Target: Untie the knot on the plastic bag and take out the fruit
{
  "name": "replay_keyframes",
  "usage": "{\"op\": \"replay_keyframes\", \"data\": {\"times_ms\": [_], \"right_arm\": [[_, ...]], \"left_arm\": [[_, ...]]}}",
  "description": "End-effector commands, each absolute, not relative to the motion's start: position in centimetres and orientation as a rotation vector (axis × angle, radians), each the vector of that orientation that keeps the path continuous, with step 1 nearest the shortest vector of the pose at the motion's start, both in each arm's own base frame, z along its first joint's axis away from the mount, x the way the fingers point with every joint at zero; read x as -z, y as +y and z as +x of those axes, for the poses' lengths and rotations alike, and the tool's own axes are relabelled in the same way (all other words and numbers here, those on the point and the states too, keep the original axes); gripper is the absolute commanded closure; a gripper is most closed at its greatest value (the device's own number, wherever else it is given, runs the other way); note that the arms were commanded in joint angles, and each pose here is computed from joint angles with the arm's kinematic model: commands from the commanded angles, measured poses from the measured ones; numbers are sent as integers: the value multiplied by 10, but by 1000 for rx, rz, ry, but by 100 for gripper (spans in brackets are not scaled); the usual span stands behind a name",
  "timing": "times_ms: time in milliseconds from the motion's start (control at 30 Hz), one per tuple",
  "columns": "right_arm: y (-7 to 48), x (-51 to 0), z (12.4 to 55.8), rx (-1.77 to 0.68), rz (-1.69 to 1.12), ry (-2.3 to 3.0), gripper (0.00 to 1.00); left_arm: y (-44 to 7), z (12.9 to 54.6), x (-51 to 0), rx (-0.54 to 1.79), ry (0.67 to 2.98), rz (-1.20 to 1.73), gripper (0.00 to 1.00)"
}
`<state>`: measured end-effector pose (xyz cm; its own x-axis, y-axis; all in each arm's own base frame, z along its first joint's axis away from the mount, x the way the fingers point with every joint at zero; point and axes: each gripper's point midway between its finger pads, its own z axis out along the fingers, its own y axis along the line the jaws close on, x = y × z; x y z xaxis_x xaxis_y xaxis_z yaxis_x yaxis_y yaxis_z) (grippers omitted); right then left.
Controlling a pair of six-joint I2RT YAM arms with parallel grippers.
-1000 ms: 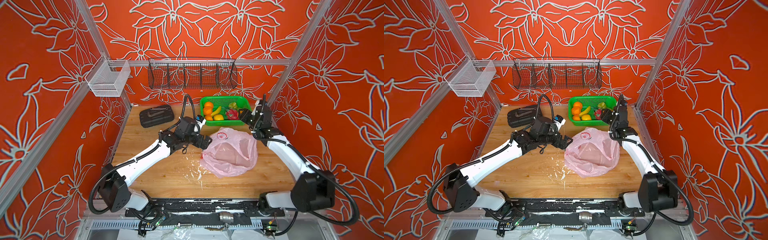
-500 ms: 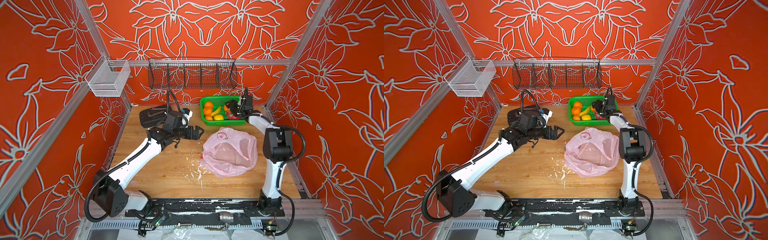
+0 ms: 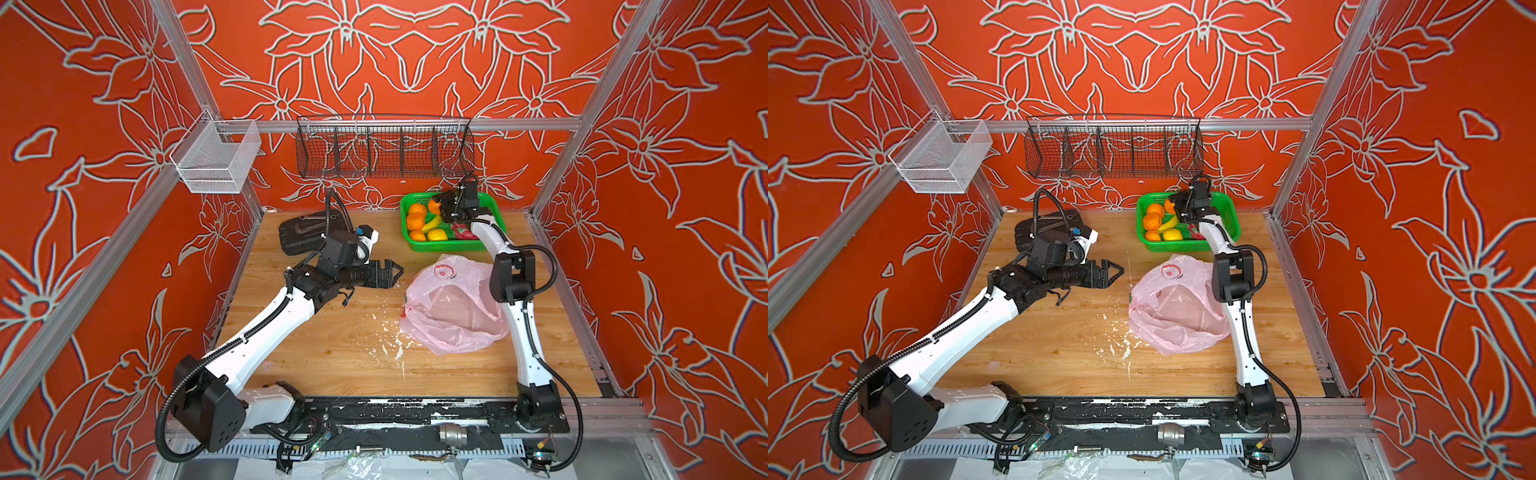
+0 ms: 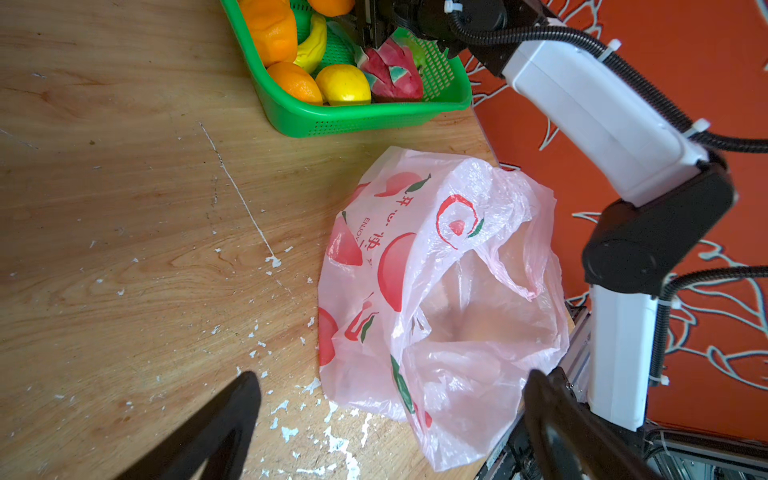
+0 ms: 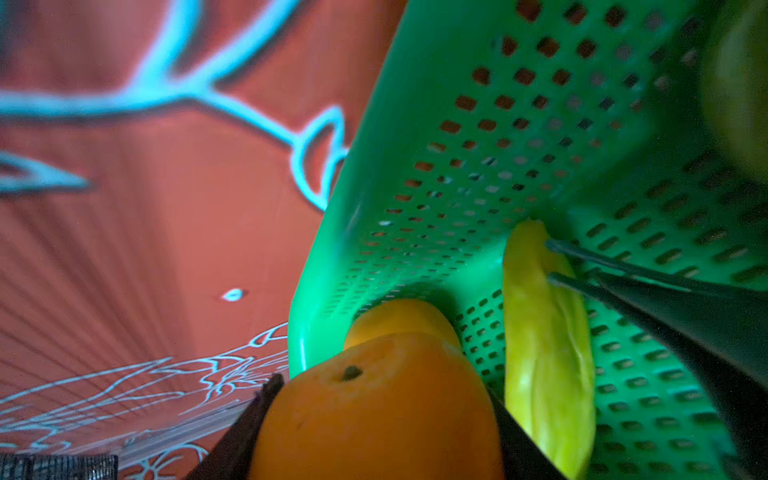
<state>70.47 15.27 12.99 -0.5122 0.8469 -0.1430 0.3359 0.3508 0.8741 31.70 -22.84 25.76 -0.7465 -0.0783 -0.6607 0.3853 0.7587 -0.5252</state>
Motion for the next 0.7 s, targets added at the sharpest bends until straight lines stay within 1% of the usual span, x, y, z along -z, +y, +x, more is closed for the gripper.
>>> {"op": "replay_keyframes", "data": {"times_ms": [0,67,200,300,433,567,667], "right_arm": [[151,-110,705,-1076,1169,2018,44],[152,-109,706,-1081,1180,2017,42],[154,-121,701,-1087,1127,2040,28],[153,-142,693,-1081,1065,2044,22],[151,-165,675,-1102,985,2043,18],[144,-192,645,-1090,894,2030,18],[132,-212,617,-1052,838,2012,17]], "left_arm": [[-219,314,-262,850,2252,201,2],[-217,313,-263,837,2245,201,2],[-214,313,-263,820,2246,198,2],[-214,313,-262,818,2247,198,2],[-210,313,-262,793,2246,187,2],[-205,317,-263,749,2233,177,2],[-194,324,-260,664,2228,146,2]]}}
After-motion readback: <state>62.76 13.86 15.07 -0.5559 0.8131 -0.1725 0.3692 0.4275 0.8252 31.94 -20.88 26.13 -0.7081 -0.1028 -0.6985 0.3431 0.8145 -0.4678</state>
